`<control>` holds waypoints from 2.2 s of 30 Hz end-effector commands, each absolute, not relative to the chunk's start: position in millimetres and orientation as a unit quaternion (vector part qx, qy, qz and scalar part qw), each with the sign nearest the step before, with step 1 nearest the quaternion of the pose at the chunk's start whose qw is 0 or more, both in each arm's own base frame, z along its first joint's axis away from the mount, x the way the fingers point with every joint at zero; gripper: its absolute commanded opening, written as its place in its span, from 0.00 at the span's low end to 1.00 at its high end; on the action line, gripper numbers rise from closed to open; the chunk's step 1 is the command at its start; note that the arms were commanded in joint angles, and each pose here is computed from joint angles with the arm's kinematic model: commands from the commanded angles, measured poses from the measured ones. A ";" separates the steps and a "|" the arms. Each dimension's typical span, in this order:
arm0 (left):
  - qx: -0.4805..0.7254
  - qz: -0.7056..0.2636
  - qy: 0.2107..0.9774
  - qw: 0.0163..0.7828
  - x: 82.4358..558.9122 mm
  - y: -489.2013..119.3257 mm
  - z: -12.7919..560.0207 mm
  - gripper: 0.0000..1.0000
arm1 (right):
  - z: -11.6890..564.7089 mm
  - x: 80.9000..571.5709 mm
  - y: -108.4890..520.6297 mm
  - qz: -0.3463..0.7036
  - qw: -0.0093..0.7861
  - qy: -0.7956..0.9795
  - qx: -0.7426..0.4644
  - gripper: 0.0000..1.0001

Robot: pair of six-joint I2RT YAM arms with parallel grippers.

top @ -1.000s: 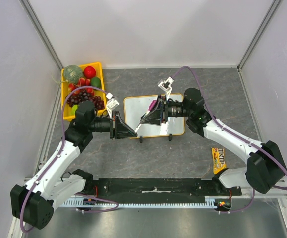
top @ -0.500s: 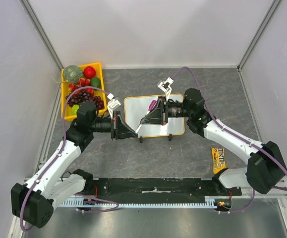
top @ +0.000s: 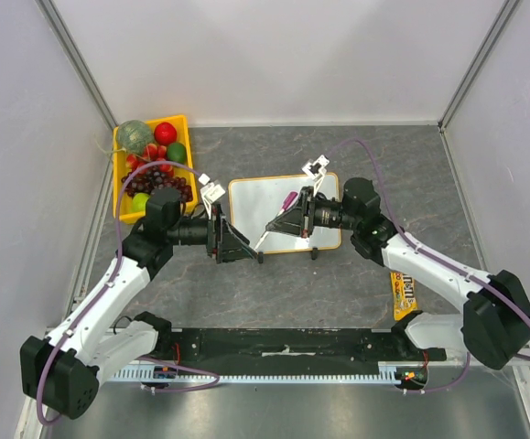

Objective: Write a sentence on the whiteboard
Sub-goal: Pass from the left arm to the right, then move the whiteboard to the center of the board.

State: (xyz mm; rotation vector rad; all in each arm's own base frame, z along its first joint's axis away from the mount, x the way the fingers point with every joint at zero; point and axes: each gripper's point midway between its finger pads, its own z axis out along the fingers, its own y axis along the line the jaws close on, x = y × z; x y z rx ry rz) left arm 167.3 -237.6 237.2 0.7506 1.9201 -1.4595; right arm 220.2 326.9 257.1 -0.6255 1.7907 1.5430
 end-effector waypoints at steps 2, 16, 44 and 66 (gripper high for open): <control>0.252 -0.481 0.769 0.337 196.5 -229.5 228.9 0.84 | 258.7 242.4 309.8 0.543 0.415 0.704 -0.195 0.00; 0.107 -0.324 0.894 0.289 204.3 -250.3 127.6 0.86 | 237.9 267.3 244.8 0.439 0.475 0.755 -0.104 0.00; 0.047 -0.100 0.945 0.309 208.7 -244.7 7.6 0.67 | 235.7 280.9 218.3 0.410 0.493 0.760 -0.100 0.00; 0.045 -0.060 0.950 0.302 215.6 -242.5 -13.4 0.08 | 232.2 278.5 221.1 0.418 0.479 0.765 -0.102 0.00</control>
